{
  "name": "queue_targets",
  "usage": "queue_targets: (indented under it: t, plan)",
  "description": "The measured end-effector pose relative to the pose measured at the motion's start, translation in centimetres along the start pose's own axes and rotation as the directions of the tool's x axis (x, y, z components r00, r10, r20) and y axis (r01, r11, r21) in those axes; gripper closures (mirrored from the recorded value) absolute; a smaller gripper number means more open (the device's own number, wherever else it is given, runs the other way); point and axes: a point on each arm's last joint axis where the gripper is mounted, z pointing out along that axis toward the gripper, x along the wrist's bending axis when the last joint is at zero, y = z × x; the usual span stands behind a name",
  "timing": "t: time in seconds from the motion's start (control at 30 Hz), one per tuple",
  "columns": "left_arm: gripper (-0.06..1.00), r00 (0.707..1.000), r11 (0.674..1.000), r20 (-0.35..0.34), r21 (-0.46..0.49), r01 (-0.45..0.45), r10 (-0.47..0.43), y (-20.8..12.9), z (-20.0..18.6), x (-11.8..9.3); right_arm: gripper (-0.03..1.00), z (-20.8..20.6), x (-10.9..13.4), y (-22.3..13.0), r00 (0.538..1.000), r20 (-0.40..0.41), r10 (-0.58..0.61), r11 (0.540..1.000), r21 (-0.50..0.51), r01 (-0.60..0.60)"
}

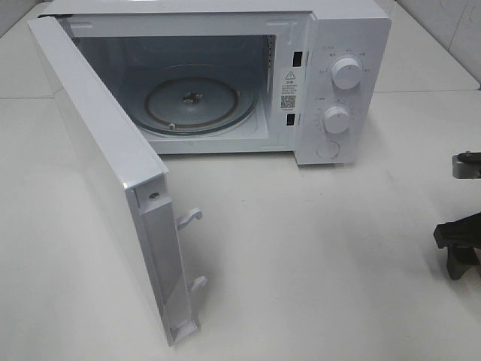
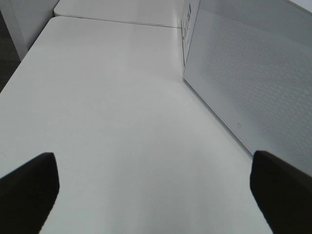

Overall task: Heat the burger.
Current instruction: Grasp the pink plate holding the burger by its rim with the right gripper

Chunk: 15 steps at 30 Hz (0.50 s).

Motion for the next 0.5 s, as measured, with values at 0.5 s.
queue_targets:
  t: [0.5]
  plan:
    - [-0.05,1.000,1.000,0.000,0.000,0.000,0.000,0.00,0.00,0.00,0.17,0.38,-0.16,0.06,1.000,-0.002,0.012,1.000,0.000,-0.012]
